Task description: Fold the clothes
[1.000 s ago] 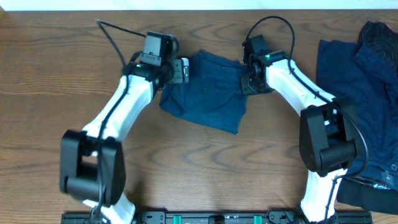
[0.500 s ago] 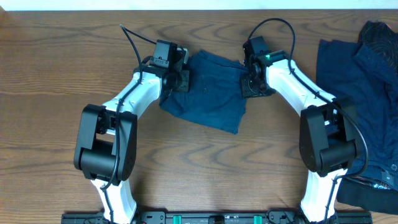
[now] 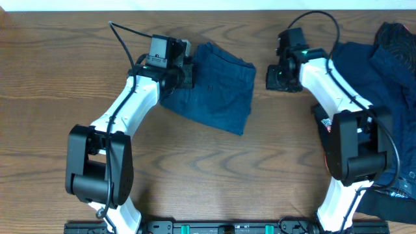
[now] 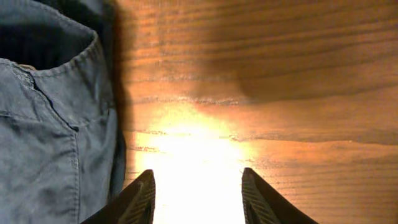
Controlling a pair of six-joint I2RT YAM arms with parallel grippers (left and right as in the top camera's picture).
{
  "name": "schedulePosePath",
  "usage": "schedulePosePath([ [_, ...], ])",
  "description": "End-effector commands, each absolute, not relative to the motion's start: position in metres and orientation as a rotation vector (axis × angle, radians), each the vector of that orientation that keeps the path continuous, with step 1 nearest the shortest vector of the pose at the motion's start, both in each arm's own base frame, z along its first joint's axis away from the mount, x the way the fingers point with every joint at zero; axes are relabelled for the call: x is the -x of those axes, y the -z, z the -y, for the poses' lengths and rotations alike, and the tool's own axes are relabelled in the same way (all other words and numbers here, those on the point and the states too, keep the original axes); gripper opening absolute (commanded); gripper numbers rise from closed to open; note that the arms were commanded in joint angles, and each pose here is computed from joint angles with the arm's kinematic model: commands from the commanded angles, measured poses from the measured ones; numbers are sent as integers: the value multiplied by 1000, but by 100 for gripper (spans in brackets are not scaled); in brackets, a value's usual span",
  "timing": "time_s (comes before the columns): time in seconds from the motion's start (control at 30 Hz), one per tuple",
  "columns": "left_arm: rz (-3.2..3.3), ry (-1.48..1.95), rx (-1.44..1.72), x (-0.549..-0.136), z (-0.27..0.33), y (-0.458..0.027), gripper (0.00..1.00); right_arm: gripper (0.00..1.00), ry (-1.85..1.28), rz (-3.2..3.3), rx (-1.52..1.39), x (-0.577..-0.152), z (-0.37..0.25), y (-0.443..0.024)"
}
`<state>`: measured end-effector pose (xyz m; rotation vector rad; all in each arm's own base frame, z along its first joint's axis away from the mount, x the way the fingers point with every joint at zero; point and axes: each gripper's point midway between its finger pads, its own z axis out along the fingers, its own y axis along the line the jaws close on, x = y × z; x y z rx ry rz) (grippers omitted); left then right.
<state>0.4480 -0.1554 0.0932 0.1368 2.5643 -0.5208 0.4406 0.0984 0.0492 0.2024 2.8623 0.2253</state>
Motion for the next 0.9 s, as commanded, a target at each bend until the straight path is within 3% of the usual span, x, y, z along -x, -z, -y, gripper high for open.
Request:
schedulePosePath([
  [0.0, -2573, 556, -13, -448, 153, -98, 6, 43, -391, -2879, -193, -436, -120, -49],
  [0.37, -2607, 577, 83, -443, 152, -95, 6, 42, -392, -2929, -168, -436, -141, -8],
  [0.87, -2609, 601, 175, -443, 152, -96, 6, 43, -392, -2962, -61, -423, -166, -3],
])
